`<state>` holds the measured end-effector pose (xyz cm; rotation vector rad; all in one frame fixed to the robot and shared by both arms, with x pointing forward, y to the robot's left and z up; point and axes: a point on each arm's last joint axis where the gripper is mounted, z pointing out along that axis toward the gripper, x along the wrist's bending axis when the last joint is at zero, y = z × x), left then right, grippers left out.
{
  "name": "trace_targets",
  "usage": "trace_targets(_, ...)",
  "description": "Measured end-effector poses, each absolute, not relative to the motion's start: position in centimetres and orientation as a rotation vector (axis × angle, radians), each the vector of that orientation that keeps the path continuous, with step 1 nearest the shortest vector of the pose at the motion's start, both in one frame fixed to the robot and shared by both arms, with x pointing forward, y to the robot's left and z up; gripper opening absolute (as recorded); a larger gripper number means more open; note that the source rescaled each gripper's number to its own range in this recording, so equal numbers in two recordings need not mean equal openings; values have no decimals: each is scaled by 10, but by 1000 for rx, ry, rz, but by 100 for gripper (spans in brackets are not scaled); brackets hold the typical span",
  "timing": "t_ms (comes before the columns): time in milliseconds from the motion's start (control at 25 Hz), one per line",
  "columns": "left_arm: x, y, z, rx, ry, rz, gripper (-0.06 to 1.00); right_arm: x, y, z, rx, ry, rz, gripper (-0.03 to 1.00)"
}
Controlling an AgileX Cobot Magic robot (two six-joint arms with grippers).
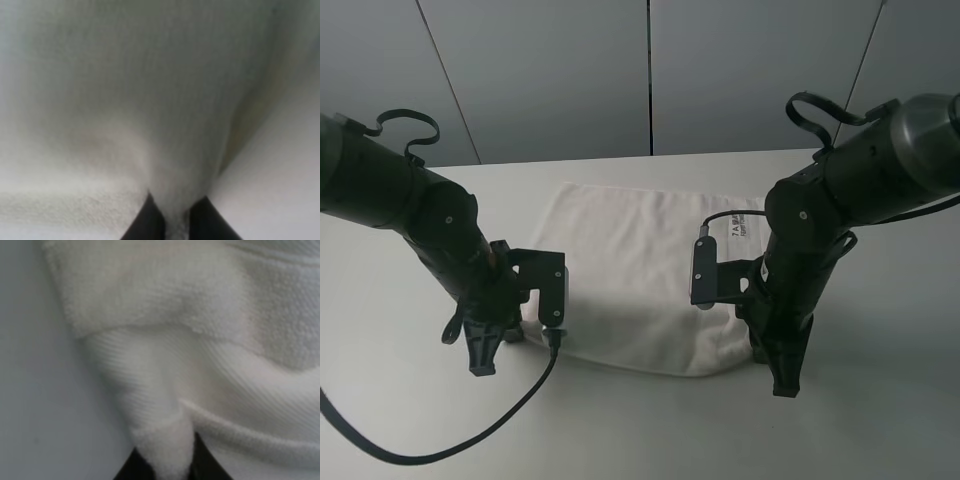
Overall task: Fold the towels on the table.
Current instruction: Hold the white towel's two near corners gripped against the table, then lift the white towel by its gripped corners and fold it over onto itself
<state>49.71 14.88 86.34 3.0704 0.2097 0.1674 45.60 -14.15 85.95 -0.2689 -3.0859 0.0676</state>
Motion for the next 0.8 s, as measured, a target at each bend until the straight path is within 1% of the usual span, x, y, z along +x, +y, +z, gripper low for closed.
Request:
trace_targets(240,497,149,863,3070,216,168,0,456,-142,859,-269,-3086,68,0)
trace_targets(440,495,150,869,3071,266,153,0,453,-142,866,-303,-3075,48,0)
trace_targets(600,490,153,885,3073,290,136,0,444,-146,872,-333,-3010,86,0)
trace_targets(800,484,157,899,3092,305,96,0,436,-144,888,-425,-2952,28,0)
